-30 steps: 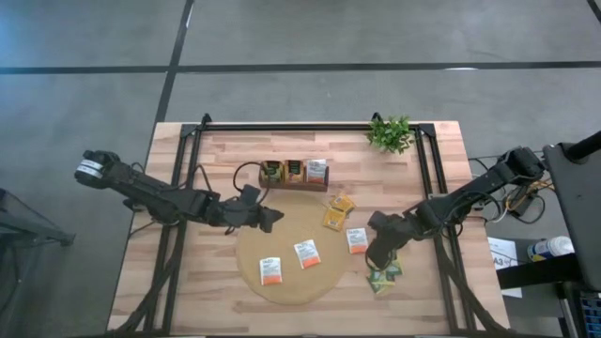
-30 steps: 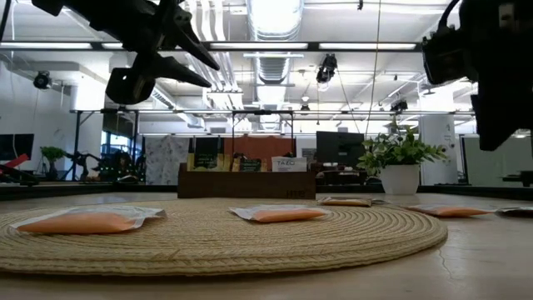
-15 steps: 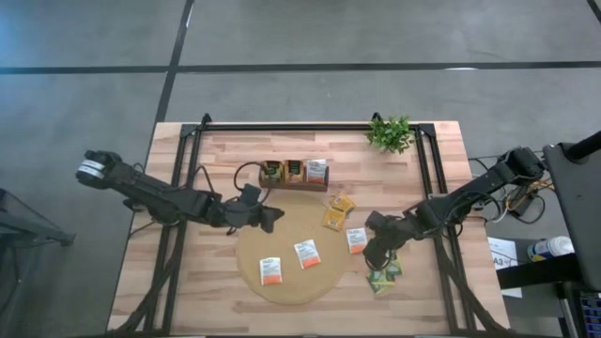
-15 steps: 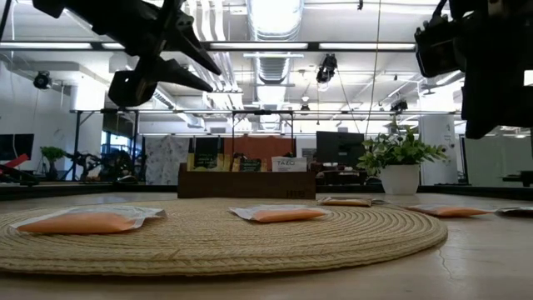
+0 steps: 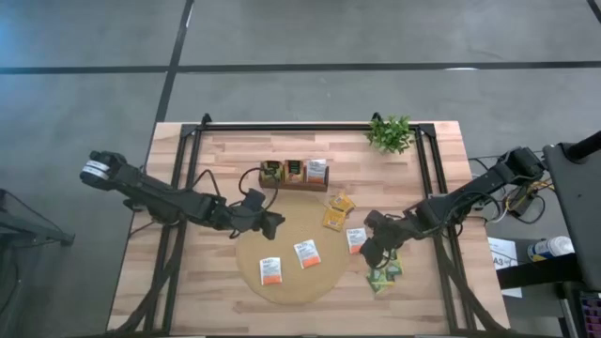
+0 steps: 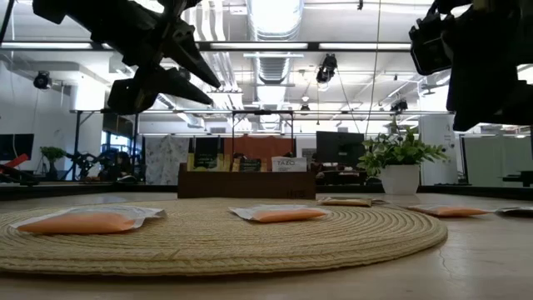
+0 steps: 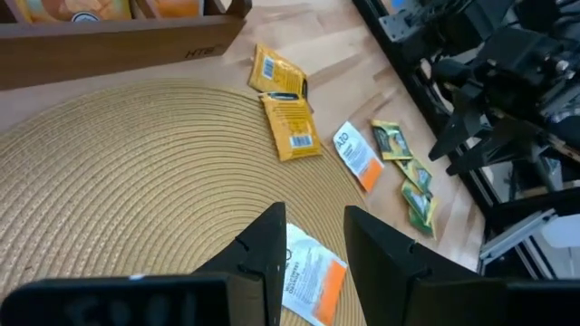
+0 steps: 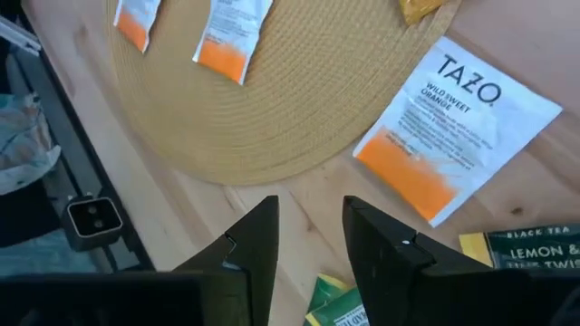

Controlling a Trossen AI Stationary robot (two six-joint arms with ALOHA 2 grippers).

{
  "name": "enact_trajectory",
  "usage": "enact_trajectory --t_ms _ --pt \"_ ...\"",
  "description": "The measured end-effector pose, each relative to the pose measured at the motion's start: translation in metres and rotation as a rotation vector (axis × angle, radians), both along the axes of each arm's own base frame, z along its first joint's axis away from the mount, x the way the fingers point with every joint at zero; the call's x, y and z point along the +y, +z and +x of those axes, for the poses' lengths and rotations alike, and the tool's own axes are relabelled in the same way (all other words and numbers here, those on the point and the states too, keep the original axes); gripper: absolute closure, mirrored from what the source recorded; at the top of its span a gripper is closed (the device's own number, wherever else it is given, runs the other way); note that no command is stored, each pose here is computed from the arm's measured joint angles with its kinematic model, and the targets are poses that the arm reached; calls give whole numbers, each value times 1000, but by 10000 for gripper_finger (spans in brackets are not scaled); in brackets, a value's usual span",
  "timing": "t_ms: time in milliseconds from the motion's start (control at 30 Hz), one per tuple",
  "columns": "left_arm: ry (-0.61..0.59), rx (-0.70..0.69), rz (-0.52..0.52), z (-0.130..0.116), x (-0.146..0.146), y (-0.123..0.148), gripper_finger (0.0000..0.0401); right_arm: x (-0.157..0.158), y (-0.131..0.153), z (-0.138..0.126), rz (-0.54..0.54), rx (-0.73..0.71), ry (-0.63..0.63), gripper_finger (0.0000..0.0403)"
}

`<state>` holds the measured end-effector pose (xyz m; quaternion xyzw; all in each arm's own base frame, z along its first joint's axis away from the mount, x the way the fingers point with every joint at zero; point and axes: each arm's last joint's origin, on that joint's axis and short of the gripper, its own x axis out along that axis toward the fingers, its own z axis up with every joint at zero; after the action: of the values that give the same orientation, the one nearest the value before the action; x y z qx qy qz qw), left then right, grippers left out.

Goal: Pick & Place Tea
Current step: Put the yellow tea bag into the middle section of the wooden organizer

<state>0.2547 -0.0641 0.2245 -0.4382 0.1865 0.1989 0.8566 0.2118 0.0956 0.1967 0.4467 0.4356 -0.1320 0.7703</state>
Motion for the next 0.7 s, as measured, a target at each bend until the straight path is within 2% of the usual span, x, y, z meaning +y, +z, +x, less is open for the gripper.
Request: enact_trajectory --t_ms 100,267,367,467,600,700 --pt "-11 -22 11 3 -1 1 294 -4 0 2 -17 -5 -25 276" --pt "-66 -177 114 18 0 12 294 -23 -3 7 -154 -46 -170 268" --pt "-127 -219 125 31 10 8 294 -42 -11 13 -94 -27 -211 263" --pt "-224 -183 140 46 20 -5 294 -60 -21 16 -87 10 -235 257" --pt "-236 -128 207 63 29 -17 294 -83 -30 20 -79 48 -284 249" --pt "-249 -102 247 77 31 -23 294 -92 -34 25 -40 41 -254 243"
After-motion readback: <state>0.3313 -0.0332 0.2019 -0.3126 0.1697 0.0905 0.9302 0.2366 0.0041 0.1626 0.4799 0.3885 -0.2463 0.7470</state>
